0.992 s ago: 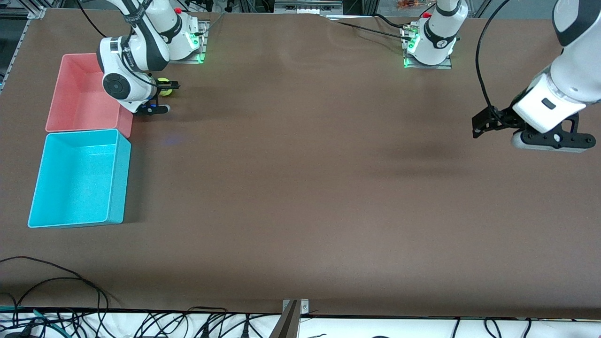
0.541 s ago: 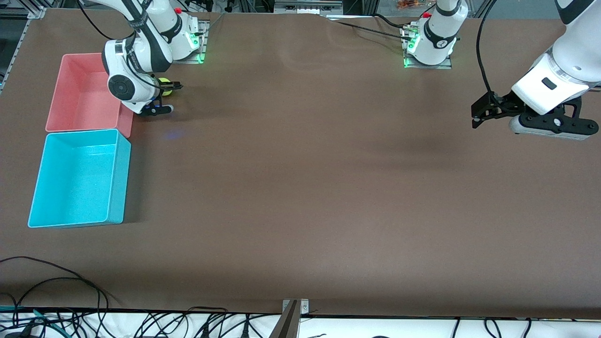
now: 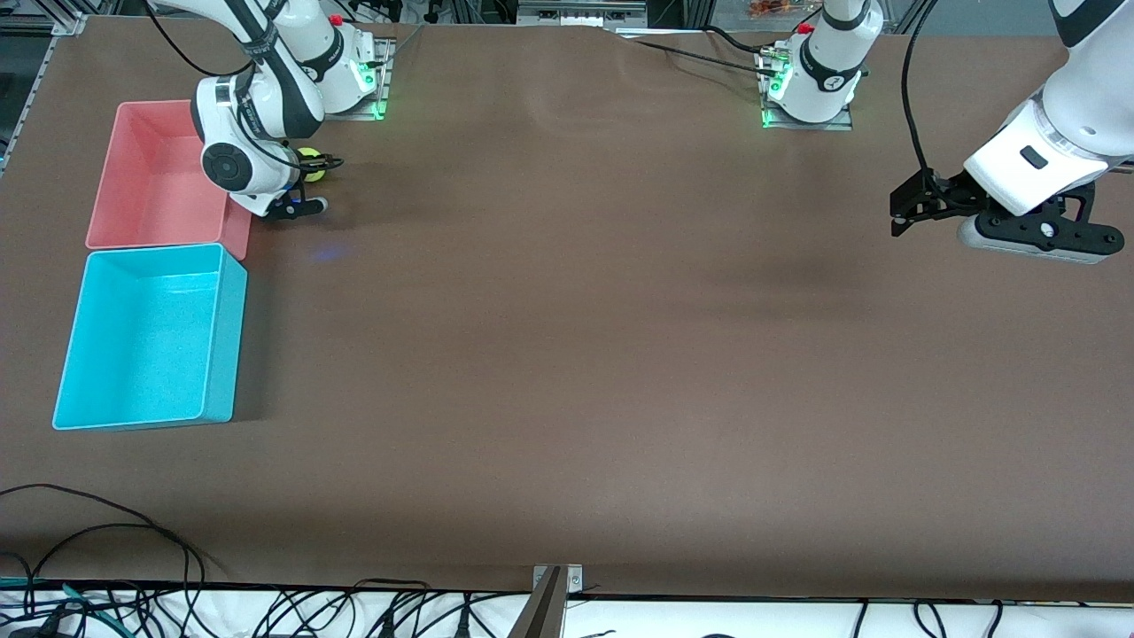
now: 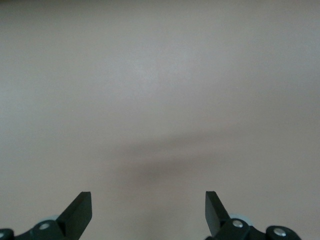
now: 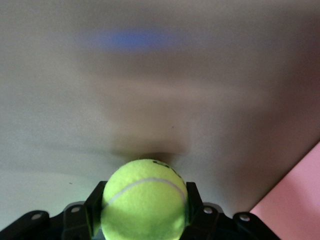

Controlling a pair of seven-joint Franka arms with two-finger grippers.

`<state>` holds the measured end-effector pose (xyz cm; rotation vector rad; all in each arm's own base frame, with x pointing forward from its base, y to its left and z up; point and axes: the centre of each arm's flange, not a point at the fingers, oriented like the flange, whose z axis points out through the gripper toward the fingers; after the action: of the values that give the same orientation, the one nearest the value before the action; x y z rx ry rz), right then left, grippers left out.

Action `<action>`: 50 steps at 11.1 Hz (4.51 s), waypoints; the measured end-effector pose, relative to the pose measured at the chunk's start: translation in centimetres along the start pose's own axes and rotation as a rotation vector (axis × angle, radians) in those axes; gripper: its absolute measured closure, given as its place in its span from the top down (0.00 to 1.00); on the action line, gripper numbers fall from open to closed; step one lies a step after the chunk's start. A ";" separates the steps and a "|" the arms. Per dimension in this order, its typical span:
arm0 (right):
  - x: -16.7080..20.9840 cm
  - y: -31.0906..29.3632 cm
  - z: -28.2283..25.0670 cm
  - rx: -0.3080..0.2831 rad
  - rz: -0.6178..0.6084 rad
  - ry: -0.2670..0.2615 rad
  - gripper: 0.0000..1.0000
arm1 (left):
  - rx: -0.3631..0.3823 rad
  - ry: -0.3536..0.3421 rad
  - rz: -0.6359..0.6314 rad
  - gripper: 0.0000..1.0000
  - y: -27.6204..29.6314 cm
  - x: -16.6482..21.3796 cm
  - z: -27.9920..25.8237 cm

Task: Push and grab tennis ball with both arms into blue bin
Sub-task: 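Carry the held ball with the right gripper over the cyan bin, then open the right gripper to drop the ball into the cyan bin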

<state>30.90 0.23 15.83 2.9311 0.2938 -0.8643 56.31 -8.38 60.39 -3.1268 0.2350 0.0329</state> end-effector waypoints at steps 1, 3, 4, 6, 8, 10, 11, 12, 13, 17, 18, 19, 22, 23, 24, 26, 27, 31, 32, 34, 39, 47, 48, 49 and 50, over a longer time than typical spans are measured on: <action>0.2 0.1 -0.3 -0.001 0.000 0.007 0.67 | 0.000 -0.001 0.001 1.00 -0.1 0.0 -0.1; 1.6 0.4 -2.5 -0.011 -0.007 0.063 0.67 | 0.000 0.002 0.004 1.00 -0.3 -0.2 -0.9; 2.6 0.5 -4.1 -0.019 -0.008 0.100 0.67 | 0.000 0.003 0.007 1.00 -0.3 -0.2 -1.0; 4.4 0.8 -7.8 -0.035 -0.010 0.110 0.67 | 0.000 0.001 0.007 1.00 -0.3 -0.2 -1.0; 6.5 1.4 -11.9 -0.046 -0.001 0.087 0.67 | 0.000 -0.014 0.008 1.00 -0.3 -0.4 -0.9; 8.2 2.0 -15.1 -0.054 0.009 0.078 0.67 | 0.000 -0.032 0.014 1.00 -0.3 -0.6 -0.8; 9.0 1.9 -16.7 -0.056 0.010 0.079 0.67 | 0.000 -0.036 0.017 1.00 -0.3 -0.6 -0.7; 9.8 1.9 -18.5 -0.052 0.013 0.089 0.67 | -0.001 -0.039 0.018 1.00 -0.3 -0.6 -0.7; 10.7 2.0 -20.6 -0.050 0.018 0.119 0.67 | -0.001 -0.042 0.018 1.00 -0.3 -0.7 -0.7; 11.2 6.5 -26.6 -0.046 0.010 0.226 0.67 | -0.001 -0.042 0.036 1.00 -0.6 -0.7 -0.7; 10.8 9.1 -26.9 -0.041 -0.015 0.235 0.67 | -0.001 -0.042 0.041 1.00 -0.8 -0.7 -0.7; 10.2 11.6 -27.0 -0.036 -0.037 0.241 0.67 | -0.002 -0.043 0.045 1.00 -1.0 -0.7 -0.7; 9.2 17.0 -25.4 0.022 -0.119 0.265 0.67 | -0.002 -0.044 0.069 1.00 -1.3 -0.7 -0.7; 9.5 18.1 -24.7 0.030 -0.138 0.277 0.67 | -0.003 -0.044 0.075 1.00 -1.3 -0.7 -0.7; 9.9 18.8 -23.8 0.036 -0.155 0.282 0.67 | -0.003 -0.044 0.074 1.00 -1.5 -0.7 -0.7; 11.1 19.7 -21.9 0.075 -0.213 0.301 0.67 | -0.003 -0.047 0.072 1.00 -1.9 -0.8 -0.6; 11.5 20.1 -20.8 0.083 -0.236 0.300 0.67 | -0.004 -0.048 0.071 1.00 -1.9 -0.8 -0.7; 12.6 21.8 -16.8 0.143 -0.329 0.295 0.67 | -0.004 -0.048 0.070 1.00 -2.0 -0.8 -0.7; 13.1 21.9 -15.7 0.152 -0.339 0.281 0.67 | -0.004 -0.052 0.072 1.00 -2.0 -0.8 -0.6; 13.7 21.7 -14.3 0.162 -0.353 0.261 0.67 | -0.006 -0.069 0.082 1.00 -2.1 -1.0 -0.5; 13.8 22.1 -15.0 0.148 -0.363 0.279 1.00 | -0.006 -0.071 0.089 1.00 -1.8 -1.0 -0.5; 11.2 23.6 -23.7 0.132 -0.319 0.338 1.00 | -0.006 -0.074 0.090 1.00 -1.9 -1.1 -0.4; 10.8 23.2 -25.3 0.136 -0.288 0.341 1.00 | -0.006 -0.075 0.090 1.00 -2.0 -1.1 -0.4; 10.5 22.3 -26.6 0.142 -0.253 0.339 1.00 | -0.006 -0.076 0.090 1.00 -2.0 -1.0 -0.4; 10.2 21.5 -27.6 0.147 -0.217 0.338 1.00 | -0.006 -0.077 0.090 1.00 -2.0 -1.0 -0.3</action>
<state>58.28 -15.75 33.73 3.2212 0.6020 -0.4170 55.61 -6.29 60.72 -3.1111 0.3750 0.1548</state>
